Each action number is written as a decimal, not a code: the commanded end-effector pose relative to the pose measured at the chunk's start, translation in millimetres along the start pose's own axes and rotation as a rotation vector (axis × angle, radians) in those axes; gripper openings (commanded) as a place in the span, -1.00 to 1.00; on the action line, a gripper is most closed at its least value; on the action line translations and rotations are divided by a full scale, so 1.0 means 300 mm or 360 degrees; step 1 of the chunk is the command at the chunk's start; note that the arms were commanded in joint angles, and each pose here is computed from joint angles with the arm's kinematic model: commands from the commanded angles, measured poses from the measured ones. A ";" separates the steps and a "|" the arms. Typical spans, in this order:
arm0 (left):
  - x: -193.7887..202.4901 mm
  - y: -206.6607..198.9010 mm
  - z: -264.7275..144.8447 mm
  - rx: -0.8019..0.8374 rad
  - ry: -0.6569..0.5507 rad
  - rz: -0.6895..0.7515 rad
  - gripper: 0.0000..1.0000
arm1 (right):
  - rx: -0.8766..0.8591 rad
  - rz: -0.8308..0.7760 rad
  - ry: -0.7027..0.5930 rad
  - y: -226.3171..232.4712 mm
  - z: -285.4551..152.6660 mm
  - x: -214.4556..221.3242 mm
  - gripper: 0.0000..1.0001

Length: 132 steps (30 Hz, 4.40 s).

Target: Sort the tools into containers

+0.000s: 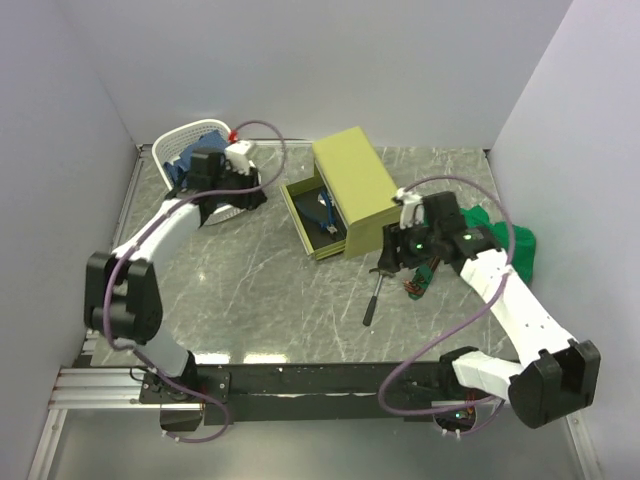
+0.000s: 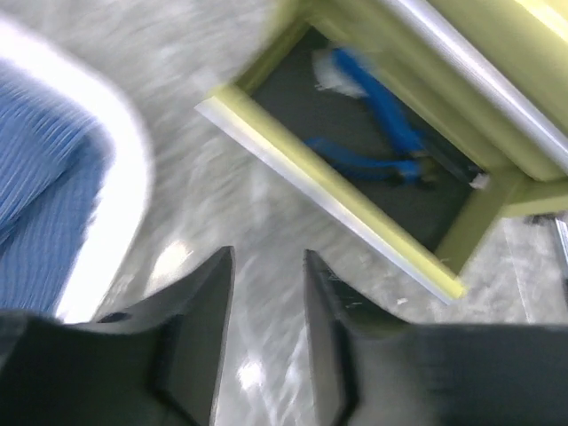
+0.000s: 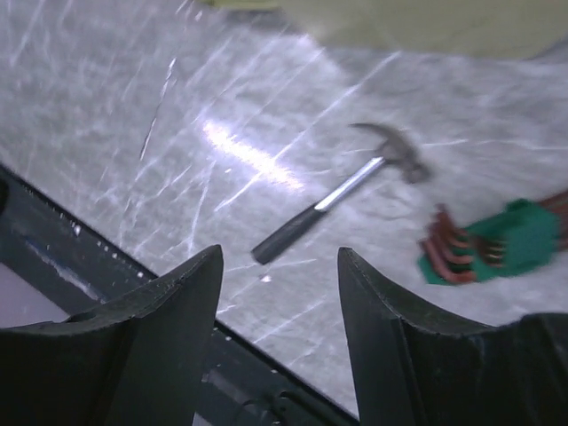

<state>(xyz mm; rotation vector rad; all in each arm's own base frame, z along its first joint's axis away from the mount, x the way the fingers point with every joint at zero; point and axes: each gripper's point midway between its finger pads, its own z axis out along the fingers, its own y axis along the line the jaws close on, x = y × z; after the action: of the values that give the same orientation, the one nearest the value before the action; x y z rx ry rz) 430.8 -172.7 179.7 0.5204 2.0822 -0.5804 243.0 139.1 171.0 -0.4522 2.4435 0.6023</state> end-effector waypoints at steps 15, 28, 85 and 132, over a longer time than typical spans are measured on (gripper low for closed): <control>0.022 0.120 -0.389 -0.0581 -0.0240 -0.0059 0.12 | 0.0486 0.0573 0.0390 -0.017 0.257 0.318 0.15; 0.060 0.122 -0.400 -0.0576 -0.0237 -0.0097 0.14 | 0.0411 0.0698 0.0373 0.042 0.387 0.364 0.17; -0.096 0.186 -0.626 -0.0605 -0.0597 -0.0341 0.18 | 0.0256 -0.0348 0.0021 0.152 0.682 -0.416 -1.00; -0.169 0.042 -0.567 -0.0148 -0.0671 -0.0358 0.23 | -0.0406 -0.1414 0.0215 0.124 0.072 -0.031 0.24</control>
<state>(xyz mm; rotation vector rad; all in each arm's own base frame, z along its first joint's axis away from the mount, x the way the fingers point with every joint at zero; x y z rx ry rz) 355.4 -56.4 277.0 -0.0005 1.8499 -0.5949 298.4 231.8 198.4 -1.1145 2.1316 0.4032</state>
